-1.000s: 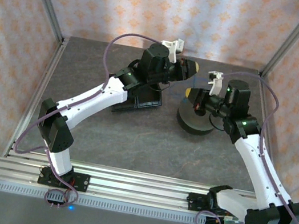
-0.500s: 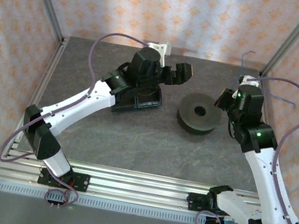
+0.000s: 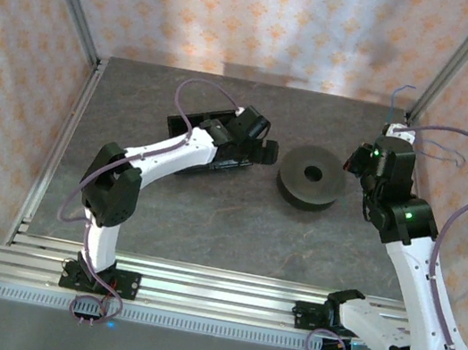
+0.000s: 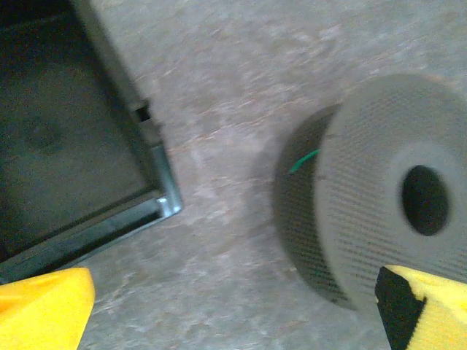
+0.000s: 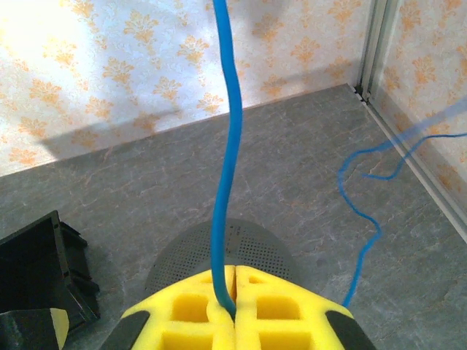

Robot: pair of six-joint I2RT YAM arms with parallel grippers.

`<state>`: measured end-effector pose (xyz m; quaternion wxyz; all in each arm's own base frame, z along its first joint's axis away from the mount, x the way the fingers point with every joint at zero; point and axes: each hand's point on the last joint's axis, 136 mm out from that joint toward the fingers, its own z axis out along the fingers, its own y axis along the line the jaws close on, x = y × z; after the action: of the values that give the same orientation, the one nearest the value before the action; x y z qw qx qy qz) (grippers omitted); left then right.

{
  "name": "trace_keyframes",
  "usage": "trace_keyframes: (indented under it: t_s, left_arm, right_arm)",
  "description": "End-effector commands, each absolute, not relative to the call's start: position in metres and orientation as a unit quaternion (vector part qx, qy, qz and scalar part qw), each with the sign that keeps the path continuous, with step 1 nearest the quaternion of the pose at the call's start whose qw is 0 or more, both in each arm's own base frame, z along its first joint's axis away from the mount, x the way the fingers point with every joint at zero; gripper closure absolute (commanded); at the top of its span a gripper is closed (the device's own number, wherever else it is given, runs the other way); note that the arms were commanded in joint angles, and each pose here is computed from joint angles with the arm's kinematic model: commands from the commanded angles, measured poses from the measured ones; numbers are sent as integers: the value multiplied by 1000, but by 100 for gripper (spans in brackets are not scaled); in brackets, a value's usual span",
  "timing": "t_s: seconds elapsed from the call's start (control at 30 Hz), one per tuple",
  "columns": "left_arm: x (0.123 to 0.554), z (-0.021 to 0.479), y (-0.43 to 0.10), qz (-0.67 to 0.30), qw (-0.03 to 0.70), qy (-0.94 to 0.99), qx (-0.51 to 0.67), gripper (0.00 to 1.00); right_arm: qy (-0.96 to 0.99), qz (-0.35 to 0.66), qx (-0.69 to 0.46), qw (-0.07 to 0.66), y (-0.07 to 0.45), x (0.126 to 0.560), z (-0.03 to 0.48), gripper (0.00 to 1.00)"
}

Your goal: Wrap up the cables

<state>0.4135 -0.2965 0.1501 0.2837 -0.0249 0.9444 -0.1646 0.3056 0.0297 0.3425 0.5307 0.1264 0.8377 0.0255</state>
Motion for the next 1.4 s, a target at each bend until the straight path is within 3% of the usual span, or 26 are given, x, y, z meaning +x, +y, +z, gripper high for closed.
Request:
trace_keyframes:
  t_s: [0.0,0.3,0.63,0.73,1.03,1.23,1.37]
  left_arm:
    - [426,121,-275,-166,260,950,-54,1]
    - [436,82,-227,-148,234,957,-90,4]
    - [433,90,-133,-97,252,951,-153,3]
    - [433,105,-127,-110,262,949,-137,1]
    - [415,185,-226,-237,292,925,-50,1]
    - [417,182,-316,-410,231,882,-44,1]
    - [426,157,-362,-474,179,861,-51,12]
  right_arm:
    - [833,20,136,536,23,299,345,100]
    - [836,28,139,531,24,301,342,100]
    - [840,36,139,524,25,302,339,100]
    - [842,35,139,521,24,301,337,100]
    - [844,25,151,514,15,296,330,100]
    - [844,26,158,511,10,292,326,100]
    - [845,26,161,509,8,290,323,100]
